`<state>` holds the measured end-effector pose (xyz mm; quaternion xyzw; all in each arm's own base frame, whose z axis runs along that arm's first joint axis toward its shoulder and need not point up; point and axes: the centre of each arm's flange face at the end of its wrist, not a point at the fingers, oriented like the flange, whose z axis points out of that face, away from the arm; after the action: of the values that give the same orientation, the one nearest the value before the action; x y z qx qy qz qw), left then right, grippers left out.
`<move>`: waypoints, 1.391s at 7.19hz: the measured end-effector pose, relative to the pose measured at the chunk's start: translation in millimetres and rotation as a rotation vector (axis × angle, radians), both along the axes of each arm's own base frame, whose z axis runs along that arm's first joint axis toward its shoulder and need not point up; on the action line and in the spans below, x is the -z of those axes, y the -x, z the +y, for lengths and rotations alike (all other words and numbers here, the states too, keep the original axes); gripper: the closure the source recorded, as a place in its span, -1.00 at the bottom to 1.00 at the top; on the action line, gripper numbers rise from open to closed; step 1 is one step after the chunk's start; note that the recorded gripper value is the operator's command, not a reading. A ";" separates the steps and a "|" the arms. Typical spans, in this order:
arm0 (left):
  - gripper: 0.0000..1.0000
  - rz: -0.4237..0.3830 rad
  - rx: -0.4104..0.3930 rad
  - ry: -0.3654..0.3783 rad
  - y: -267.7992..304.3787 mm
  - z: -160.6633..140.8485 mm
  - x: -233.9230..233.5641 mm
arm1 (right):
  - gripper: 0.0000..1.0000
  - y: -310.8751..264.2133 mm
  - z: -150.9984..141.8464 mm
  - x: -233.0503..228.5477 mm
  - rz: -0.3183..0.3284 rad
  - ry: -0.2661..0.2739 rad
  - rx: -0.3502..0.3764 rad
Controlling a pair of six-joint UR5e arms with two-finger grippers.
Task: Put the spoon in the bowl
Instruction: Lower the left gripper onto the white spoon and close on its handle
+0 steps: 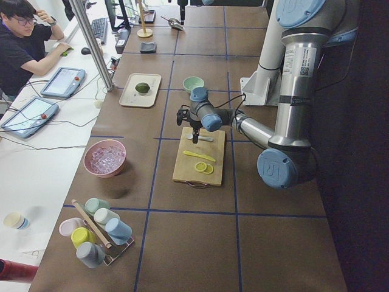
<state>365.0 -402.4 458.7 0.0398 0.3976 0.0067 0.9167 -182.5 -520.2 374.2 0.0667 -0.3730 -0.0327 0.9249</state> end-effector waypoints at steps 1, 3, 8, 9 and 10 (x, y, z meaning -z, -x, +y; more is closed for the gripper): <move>-0.43 0.000 -0.004 0.000 -1.7 1.8 -0.1 | -1.00 -0.2 -0.1 -0.6 0.001 0.001 -0.001; 0.00 0.000 -0.008 0.002 -2.6 2.8 -0.2 | -1.00 -0.6 -0.3 -0.9 0.002 0.002 -0.002; 0.80 -0.002 -0.018 0.006 -6.0 5.9 -1.3 | -1.00 -5.1 -2.1 -0.1 0.000 0.001 -0.011; 0.93 0.000 -0.018 0.007 -5.2 6.6 0.1 | -1.00 -5.3 -2.1 0.0 -0.001 0.002 -0.011; 0.98 0.002 -0.019 0.010 -2.7 7.8 3.7 | -1.00 -5.5 -2.3 0.3 -0.001 0.001 -0.011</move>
<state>367.7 -394.6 455.0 0.0316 0.3990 0.0136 0.9163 -177.0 -522.5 373.9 0.0681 -0.3733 -0.0271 0.9248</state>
